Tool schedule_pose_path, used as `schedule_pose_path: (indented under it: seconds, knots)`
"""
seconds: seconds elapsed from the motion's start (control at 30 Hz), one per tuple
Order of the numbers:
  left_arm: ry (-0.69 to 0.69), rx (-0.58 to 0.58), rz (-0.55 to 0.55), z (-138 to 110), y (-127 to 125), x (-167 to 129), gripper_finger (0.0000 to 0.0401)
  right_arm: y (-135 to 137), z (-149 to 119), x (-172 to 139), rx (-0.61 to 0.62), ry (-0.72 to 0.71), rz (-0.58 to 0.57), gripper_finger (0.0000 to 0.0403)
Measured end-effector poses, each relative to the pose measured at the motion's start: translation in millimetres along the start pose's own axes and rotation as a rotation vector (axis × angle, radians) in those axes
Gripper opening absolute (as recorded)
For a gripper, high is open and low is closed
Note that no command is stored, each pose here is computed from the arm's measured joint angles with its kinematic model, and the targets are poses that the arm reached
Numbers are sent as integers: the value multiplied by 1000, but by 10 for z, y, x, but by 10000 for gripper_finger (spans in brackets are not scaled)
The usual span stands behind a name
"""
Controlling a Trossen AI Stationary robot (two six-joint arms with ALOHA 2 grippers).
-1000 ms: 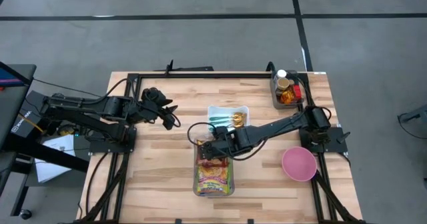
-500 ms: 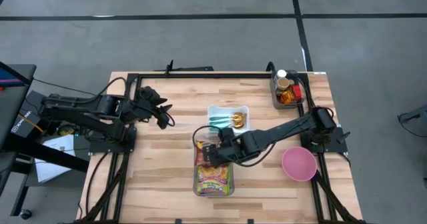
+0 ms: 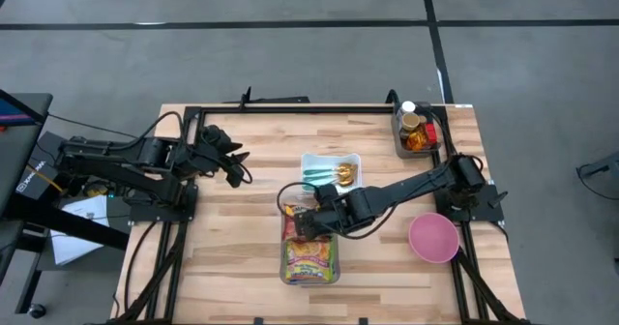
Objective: Pick & Place Food Item
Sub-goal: Put the red noodle pack into the transparent bin
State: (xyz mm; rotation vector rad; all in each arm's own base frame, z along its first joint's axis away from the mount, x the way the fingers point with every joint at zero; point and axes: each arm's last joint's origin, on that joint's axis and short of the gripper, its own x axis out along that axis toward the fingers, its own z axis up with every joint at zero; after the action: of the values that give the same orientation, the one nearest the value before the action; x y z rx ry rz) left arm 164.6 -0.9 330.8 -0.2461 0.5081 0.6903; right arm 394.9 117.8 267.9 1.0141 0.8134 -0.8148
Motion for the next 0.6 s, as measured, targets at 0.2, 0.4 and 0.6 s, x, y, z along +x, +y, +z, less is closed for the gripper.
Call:
schedule_pose_path:
  seconds: [0.2,0.4,0.6]
  knots:
    - [0,0,-1,0,0,0,149,5,79,29,-18,30,5,156]
    - [1,0,-1,0,-1,1,149,24,77,60,-51,68,21,154]
    - [1,-4,-4,1,-3,2,149,23,-3,258,-69,127,-17,154]
